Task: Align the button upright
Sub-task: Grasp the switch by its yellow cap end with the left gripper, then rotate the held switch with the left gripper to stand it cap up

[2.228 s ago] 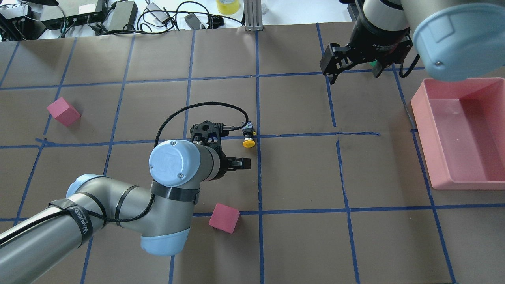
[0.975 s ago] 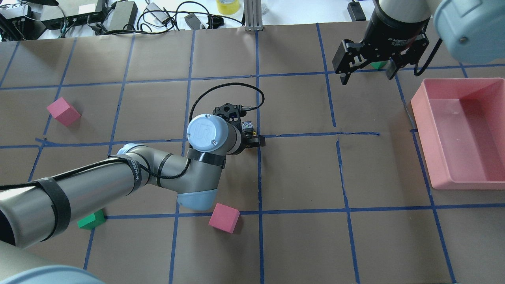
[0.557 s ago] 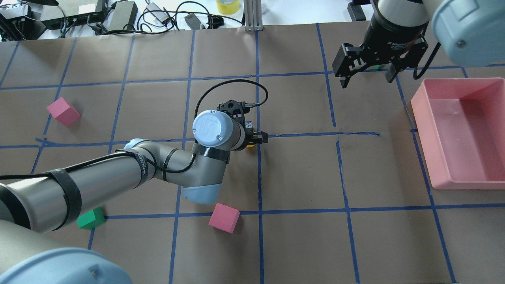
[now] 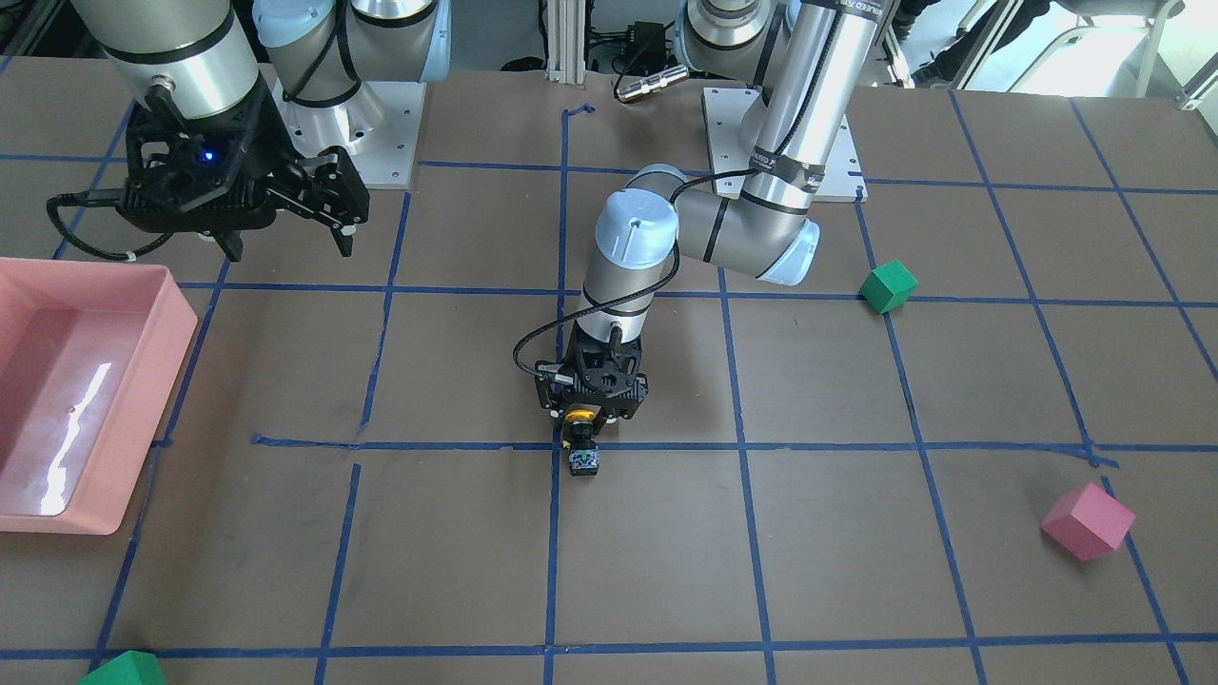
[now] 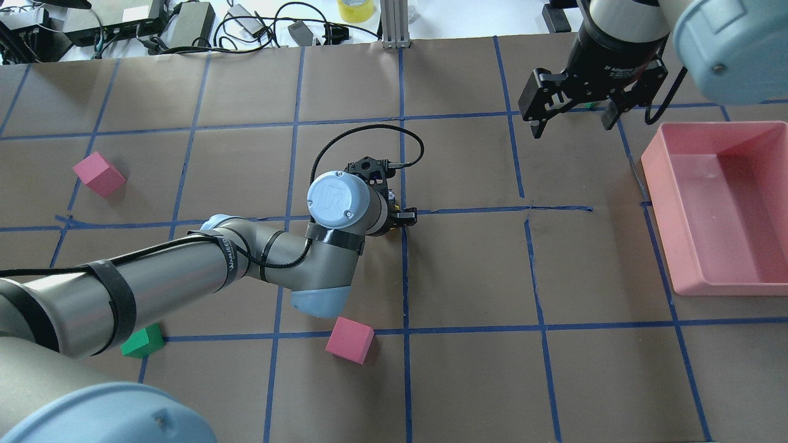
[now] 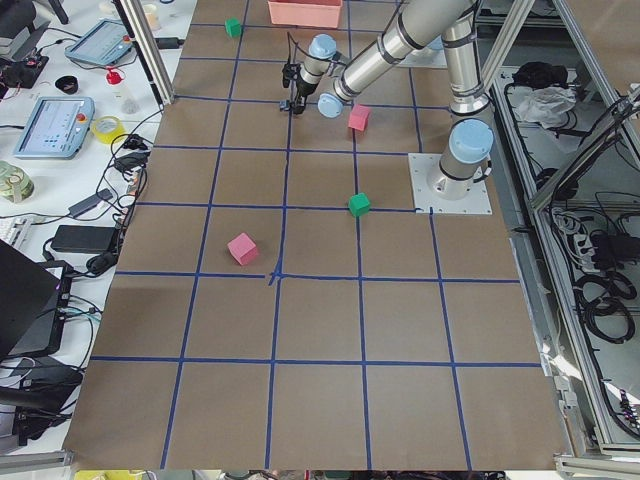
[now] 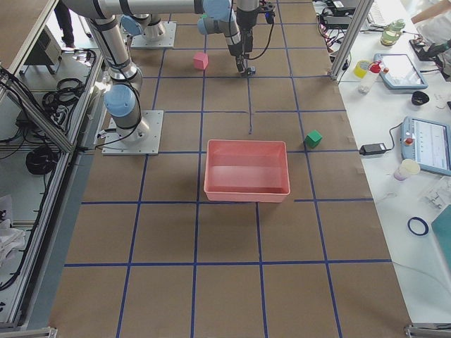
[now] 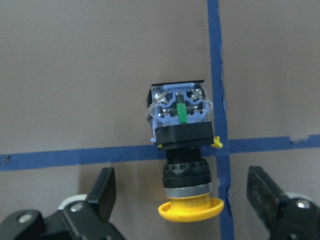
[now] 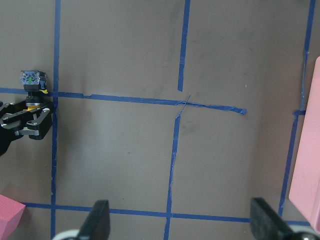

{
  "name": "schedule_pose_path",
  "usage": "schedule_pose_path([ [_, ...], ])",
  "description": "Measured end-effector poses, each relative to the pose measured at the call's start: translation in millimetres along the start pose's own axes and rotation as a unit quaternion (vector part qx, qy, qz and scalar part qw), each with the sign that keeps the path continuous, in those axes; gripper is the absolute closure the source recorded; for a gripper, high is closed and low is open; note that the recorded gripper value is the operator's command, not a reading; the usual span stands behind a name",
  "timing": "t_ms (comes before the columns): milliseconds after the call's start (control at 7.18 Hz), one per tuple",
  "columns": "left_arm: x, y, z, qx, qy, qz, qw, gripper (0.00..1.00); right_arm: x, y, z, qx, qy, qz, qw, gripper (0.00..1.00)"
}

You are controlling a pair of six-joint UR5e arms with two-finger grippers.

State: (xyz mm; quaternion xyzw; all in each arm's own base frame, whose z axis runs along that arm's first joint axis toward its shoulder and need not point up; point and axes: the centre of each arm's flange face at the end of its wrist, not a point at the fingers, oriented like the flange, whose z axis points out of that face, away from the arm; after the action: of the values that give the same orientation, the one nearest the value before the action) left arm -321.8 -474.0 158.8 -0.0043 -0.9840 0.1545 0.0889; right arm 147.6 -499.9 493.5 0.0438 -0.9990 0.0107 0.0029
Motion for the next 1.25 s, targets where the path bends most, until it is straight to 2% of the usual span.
schedule_pose_path([
  [557,6.6,-4.4,-14.5,-0.047,-0.017,-0.018,0.9986,1.0,-0.3,0.8,2.8,-0.003,-0.001,0.0,1.0,0.0],
  [835,17.3,-21.7,-28.2,-0.094,-0.018,-0.061,0.9936,1.0,-0.3,0.8,2.6,-0.002,-0.001,0.0,1.0,0.0],
  [975,22.1,-25.2,-31.5,-0.133,-0.015,-0.1,0.986,1.0,-0.2,0.9,2.4,-0.002,-0.001,0.0,1.0,0.0],
  [1114,24.4,-23.6,-32.8,-0.178,-0.013,-0.145,0.9731,1.0,0.0,1.0,2.5,-0.002,0.0,0.0,1.0,0.0],
  [1253,21.6,-22.3,-34.0,-0.22,-0.007,-0.193,0.9564,1.0,0.1,1.1,2.7,-0.003,0.001,0.0,1.0,0.0],
])
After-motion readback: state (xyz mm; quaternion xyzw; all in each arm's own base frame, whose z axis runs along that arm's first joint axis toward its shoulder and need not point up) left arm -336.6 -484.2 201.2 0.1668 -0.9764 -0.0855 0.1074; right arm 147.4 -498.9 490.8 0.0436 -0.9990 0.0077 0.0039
